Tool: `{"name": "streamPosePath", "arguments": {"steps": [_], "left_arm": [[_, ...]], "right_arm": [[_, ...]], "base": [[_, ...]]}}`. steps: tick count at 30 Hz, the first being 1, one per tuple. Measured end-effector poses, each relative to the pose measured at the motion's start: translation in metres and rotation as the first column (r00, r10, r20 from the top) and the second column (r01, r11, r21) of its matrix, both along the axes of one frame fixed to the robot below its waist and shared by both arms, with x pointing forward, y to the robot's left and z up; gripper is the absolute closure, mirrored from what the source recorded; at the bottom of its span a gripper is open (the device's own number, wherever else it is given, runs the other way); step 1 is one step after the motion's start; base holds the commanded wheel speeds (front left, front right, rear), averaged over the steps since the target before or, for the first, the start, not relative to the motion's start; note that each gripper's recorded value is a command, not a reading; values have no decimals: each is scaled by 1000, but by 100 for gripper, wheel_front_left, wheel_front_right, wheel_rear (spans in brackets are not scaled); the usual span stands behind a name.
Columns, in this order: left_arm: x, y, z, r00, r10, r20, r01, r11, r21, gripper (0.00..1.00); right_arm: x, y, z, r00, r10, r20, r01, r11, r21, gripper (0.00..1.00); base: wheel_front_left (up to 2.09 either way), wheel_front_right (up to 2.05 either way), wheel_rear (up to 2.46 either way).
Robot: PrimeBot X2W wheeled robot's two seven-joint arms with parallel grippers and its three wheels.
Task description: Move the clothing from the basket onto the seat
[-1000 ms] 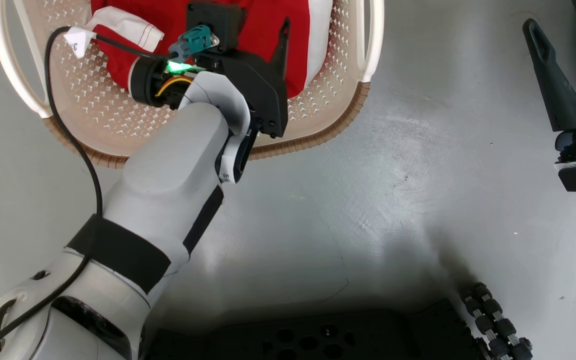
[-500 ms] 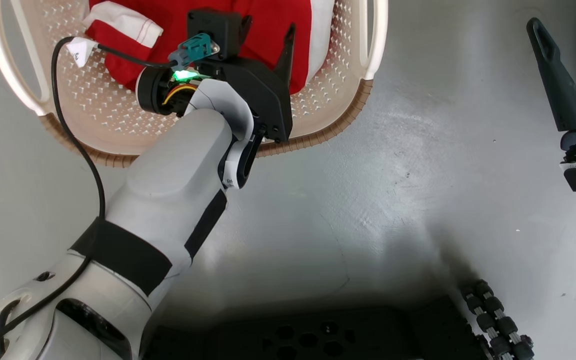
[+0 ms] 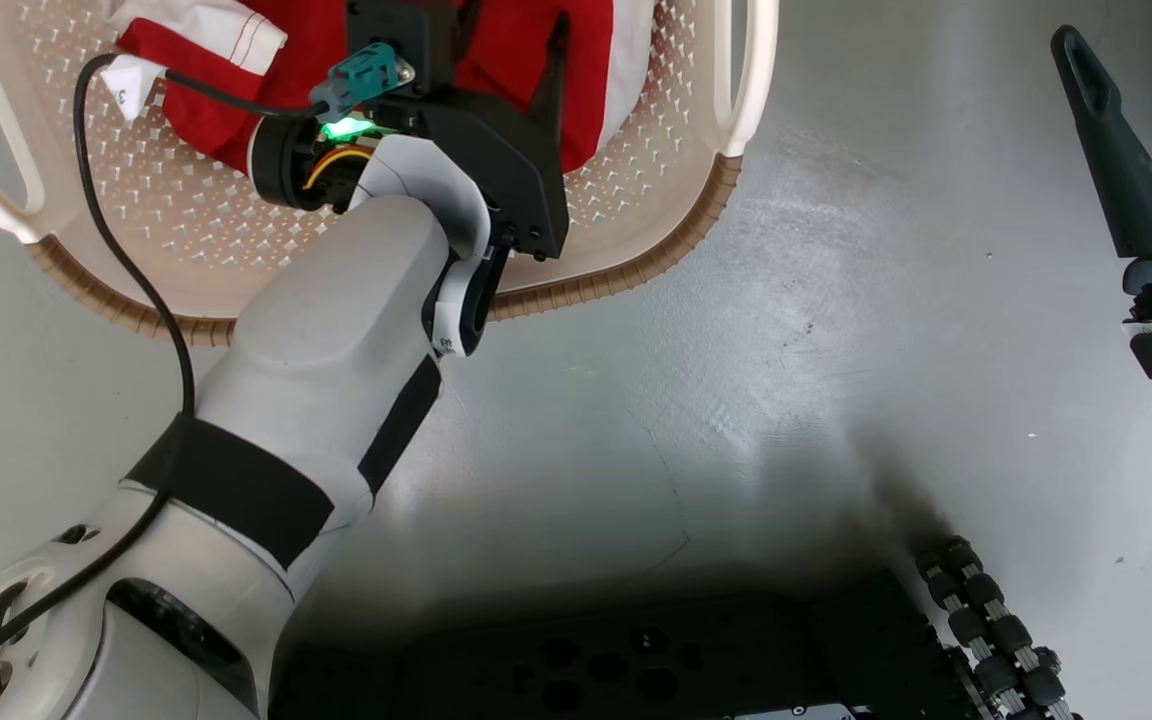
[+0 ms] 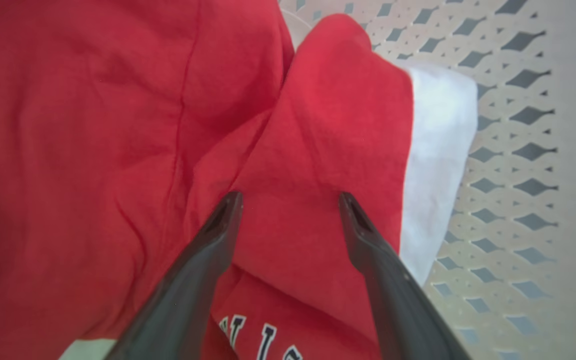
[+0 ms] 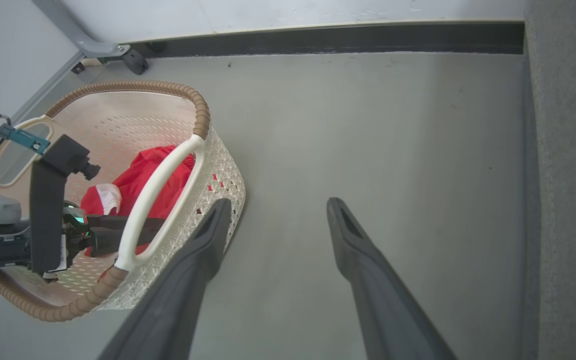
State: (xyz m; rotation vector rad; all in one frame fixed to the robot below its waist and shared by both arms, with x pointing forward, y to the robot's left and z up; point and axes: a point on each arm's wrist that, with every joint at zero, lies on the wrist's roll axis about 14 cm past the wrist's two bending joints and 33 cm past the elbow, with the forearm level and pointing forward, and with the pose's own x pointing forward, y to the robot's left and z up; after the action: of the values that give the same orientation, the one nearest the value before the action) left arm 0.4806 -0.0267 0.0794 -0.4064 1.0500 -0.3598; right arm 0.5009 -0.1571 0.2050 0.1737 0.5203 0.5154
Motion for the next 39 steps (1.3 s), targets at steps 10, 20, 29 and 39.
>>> {"name": "streamPosePath", "arguments": {"steps": [10, 20, 29, 39], "left_arm": [[4, 5, -7, 1000, 23, 1, -23, 1000, 19, 60], [3, -2, -6, 999, 32, 4, -32, 999, -4, 100], [17, 1, 14, 997, 59, 49, -58, 998, -23, 100], [17, 14, 42, 994, 81, 67, -80, 997, -20, 100]], "right_arm": [[-1, -3, 0, 1000, 4, -2, -4, 1000, -9, 0], [-1, -2, 1, 1000, 10, -2, -10, 1000, -7, 0], [2, -2, 1, 1000, 2, -2, -2, 1000, -13, 0], [7, -1, 13, 1000, -22, 15, 22, 1000, -7, 0]], "base": [[0, 0, 0], [0, 0, 0], [0, 0, 0], [0, 0, 0]]}}
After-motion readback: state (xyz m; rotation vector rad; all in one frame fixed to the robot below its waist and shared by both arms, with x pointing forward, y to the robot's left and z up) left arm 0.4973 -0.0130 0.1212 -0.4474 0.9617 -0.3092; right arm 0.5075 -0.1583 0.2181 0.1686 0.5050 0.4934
